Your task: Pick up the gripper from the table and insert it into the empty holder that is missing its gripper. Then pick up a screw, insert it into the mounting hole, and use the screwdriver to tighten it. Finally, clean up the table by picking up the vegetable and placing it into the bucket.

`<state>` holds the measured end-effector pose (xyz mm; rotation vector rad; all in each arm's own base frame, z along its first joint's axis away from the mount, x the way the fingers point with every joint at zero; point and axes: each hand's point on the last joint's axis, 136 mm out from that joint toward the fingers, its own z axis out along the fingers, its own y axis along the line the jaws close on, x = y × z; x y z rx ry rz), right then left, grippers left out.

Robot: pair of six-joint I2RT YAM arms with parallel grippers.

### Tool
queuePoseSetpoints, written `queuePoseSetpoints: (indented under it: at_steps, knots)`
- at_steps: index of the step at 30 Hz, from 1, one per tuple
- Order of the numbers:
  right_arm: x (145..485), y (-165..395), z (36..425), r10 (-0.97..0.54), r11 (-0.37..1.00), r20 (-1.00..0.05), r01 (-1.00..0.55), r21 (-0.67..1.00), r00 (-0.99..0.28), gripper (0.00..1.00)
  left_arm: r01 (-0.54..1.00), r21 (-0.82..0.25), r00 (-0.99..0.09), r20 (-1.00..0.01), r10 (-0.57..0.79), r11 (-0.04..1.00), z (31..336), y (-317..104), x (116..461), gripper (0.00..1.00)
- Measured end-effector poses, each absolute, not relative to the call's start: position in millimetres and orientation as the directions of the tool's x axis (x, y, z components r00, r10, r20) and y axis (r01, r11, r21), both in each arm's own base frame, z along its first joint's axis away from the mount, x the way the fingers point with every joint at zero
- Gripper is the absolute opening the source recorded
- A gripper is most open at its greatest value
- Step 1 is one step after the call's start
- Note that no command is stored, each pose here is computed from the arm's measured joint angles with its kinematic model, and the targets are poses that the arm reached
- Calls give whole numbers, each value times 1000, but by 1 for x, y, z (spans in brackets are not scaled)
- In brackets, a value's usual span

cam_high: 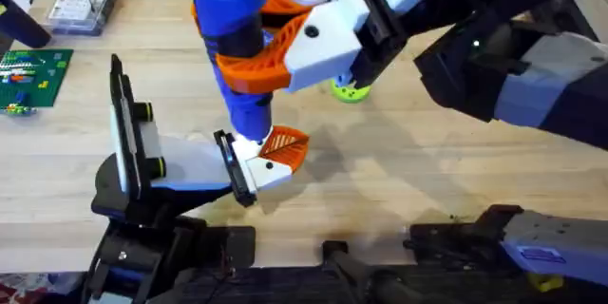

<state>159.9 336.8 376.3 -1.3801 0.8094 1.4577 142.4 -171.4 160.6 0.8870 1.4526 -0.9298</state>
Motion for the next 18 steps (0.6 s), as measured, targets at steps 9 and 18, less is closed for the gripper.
queuePoseSetpoints:
  at_steps: [9, 18]
  knots:
    - [162, 338, 371, 173, -340, -982, -931, -134, 78, 46, 913, -62, -76, -997, 19, 403, 161, -171, 142, 9]
    - [163, 340, 368, 167, -342, -983, -931, -126, 71, 45, 913, -62, -76, -997, 19, 403, 161, -171, 142, 9]
